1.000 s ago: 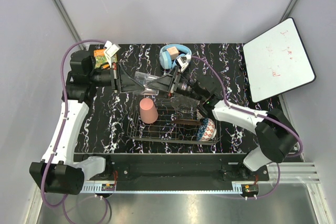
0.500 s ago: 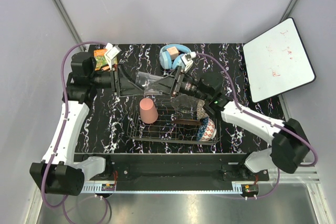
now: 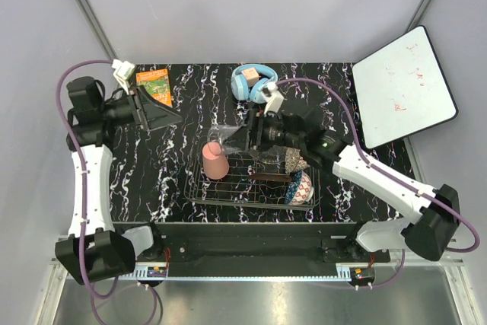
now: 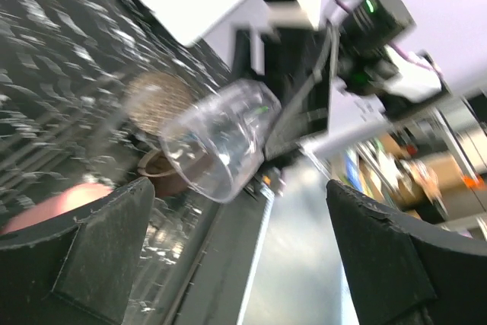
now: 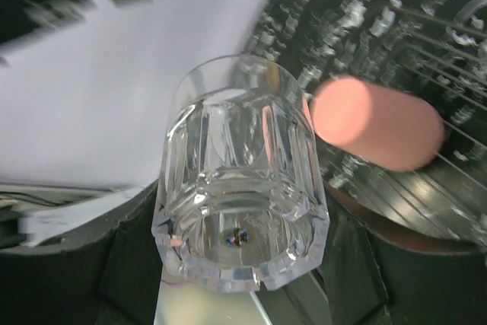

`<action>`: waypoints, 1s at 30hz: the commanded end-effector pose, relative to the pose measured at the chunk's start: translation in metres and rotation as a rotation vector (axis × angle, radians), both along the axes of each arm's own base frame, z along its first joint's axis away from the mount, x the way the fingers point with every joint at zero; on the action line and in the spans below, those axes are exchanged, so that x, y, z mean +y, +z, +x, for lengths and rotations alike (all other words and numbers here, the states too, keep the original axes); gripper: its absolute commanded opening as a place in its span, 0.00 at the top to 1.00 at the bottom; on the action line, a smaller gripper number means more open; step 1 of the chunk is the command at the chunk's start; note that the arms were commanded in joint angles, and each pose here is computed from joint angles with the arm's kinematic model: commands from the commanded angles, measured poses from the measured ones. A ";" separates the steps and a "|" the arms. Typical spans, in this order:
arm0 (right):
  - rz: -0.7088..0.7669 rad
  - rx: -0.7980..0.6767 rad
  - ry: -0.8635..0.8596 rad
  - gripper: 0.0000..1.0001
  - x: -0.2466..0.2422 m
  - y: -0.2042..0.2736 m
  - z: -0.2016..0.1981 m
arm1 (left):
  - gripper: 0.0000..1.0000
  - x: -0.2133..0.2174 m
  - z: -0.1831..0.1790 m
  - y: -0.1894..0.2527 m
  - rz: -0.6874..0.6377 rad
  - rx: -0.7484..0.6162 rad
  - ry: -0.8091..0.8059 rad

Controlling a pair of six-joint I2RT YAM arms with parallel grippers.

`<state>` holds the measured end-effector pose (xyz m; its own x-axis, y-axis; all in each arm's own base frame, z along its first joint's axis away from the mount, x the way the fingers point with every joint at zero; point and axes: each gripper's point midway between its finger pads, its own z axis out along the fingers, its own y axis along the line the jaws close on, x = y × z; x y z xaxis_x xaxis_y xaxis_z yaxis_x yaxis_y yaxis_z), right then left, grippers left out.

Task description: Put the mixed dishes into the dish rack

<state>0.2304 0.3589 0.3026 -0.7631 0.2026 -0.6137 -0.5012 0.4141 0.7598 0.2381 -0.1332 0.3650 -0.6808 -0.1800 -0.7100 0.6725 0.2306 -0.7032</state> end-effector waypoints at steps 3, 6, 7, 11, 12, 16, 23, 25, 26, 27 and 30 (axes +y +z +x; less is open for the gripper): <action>-0.445 -0.111 0.065 1.00 0.005 -0.044 -0.032 | 0.01 0.032 0.022 0.003 0.108 -0.115 0.206; -0.567 -0.131 0.051 1.00 0.005 -0.059 -0.035 | 0.01 0.044 0.029 -0.034 0.293 -0.100 0.323; -0.592 -0.129 0.057 1.00 0.004 -0.063 -0.038 | 0.01 0.050 0.032 -0.042 0.342 -0.103 0.358; -0.675 -0.138 0.080 1.00 0.008 -0.076 -0.046 | 0.01 0.062 0.029 -0.062 0.454 -0.116 0.407; -0.705 -0.150 0.069 1.00 0.007 -0.079 -0.045 | 0.01 0.064 0.028 -0.069 0.475 -0.120 0.407; -0.807 -0.161 0.082 1.00 0.009 -0.092 -0.049 | 0.01 0.066 0.023 -0.079 0.501 -0.117 0.408; -0.880 -0.156 0.102 1.00 0.019 -0.114 -0.044 | 0.01 0.066 0.015 -0.090 0.526 -0.123 0.399; -0.905 -0.158 0.103 1.00 0.020 -0.120 -0.041 | 0.01 0.066 0.013 -0.092 0.532 -0.129 0.397; -0.922 -0.160 0.107 1.00 0.023 -0.125 -0.038 | 0.01 0.066 0.011 -0.094 0.535 -0.129 0.398; -0.933 -0.162 0.107 1.00 0.024 -0.128 -0.037 | 0.01 0.066 0.011 -0.094 0.536 -0.130 0.397; -0.969 -0.153 0.130 1.00 0.027 -0.142 -0.036 | 0.01 0.066 0.009 -0.096 0.544 -0.134 0.397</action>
<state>0.1837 0.3776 0.1536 -0.6738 -0.5083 -0.5363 -0.6401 0.7641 0.0799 0.2483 -0.0696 0.2664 -0.5818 -0.0334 -0.8127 0.5119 0.7614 -0.3978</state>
